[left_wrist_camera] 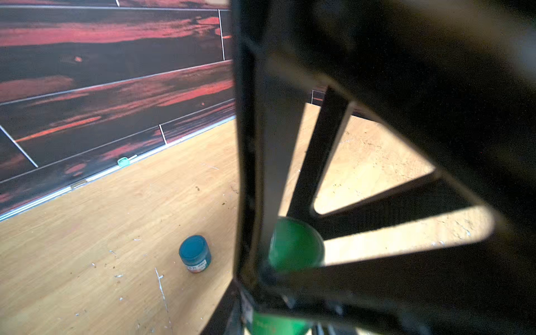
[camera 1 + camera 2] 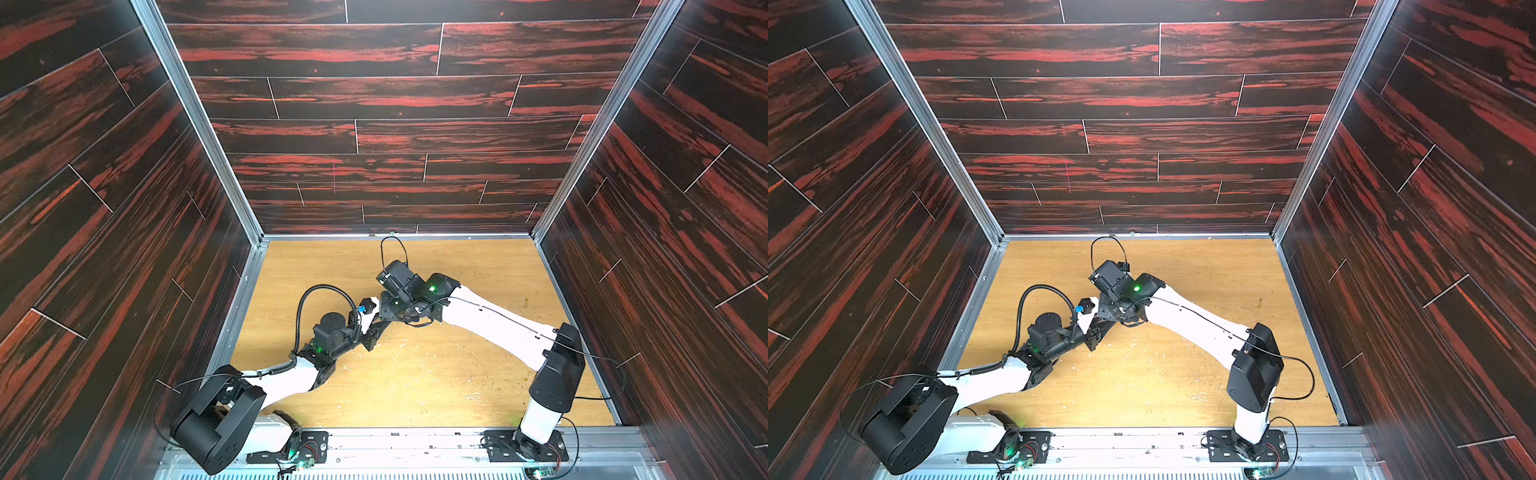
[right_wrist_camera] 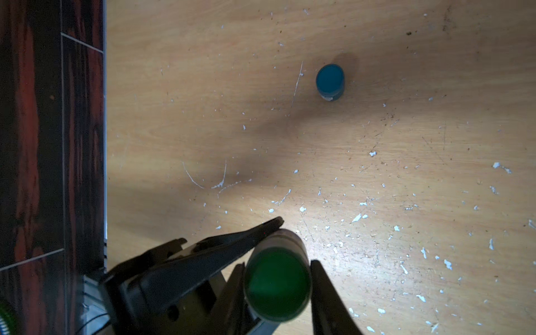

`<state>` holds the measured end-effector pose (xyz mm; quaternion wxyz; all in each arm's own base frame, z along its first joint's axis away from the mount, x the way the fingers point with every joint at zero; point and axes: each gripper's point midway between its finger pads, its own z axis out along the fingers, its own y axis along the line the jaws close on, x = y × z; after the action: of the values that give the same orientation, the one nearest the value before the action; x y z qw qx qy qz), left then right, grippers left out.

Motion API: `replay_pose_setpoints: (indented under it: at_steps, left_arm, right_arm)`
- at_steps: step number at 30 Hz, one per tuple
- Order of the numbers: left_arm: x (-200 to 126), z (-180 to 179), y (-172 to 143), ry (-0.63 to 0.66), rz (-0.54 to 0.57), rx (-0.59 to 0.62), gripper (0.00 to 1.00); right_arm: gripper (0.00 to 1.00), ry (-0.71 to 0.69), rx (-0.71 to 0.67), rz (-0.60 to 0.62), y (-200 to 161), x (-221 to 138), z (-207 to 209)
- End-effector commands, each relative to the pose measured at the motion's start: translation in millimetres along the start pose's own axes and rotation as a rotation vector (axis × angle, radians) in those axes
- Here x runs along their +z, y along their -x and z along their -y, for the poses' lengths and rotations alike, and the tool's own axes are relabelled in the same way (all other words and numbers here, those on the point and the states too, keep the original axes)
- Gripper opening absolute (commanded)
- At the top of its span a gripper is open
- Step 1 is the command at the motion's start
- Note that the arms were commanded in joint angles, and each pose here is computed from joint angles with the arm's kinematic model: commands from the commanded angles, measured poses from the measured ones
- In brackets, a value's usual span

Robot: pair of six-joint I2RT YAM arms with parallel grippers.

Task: Close the paint jar lid
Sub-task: Screw the lid onto the paint jar.

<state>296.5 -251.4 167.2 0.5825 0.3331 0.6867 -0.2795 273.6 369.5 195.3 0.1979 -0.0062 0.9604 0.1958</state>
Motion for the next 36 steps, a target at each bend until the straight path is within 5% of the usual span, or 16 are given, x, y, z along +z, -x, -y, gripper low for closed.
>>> replay_pose_setpoints:
  at_steps: [1, 10, 17, 28, 36]
  left_arm:
    - [2, -12, 56, 0.059, 0.176, 0.061, 0.22]
    - [2, -11, 52, 0.053, 0.173, 0.059, 0.21]
    - [2, -4, 44, 0.018, 0.151, 0.059, 0.20]
    - [2, 2, 31, -0.014, 0.111, 0.040, 0.20]
    - [-1, 15, 29, -0.086, 0.099, 0.036, 0.20]
  right_arm:
    - [0.01, -0.018, 0.057, -0.095, -25, 13, -2]
    - [0.05, 0.005, 0.048, -0.101, -24, 11, -5]
    - [0.35, -0.009, -0.018, -0.050, -7, -7, 4]
    - [0.59, 0.016, -0.091, 0.075, 27, -62, 25]
    - [0.91, 0.076, -0.237, 0.207, 52, -96, 33]
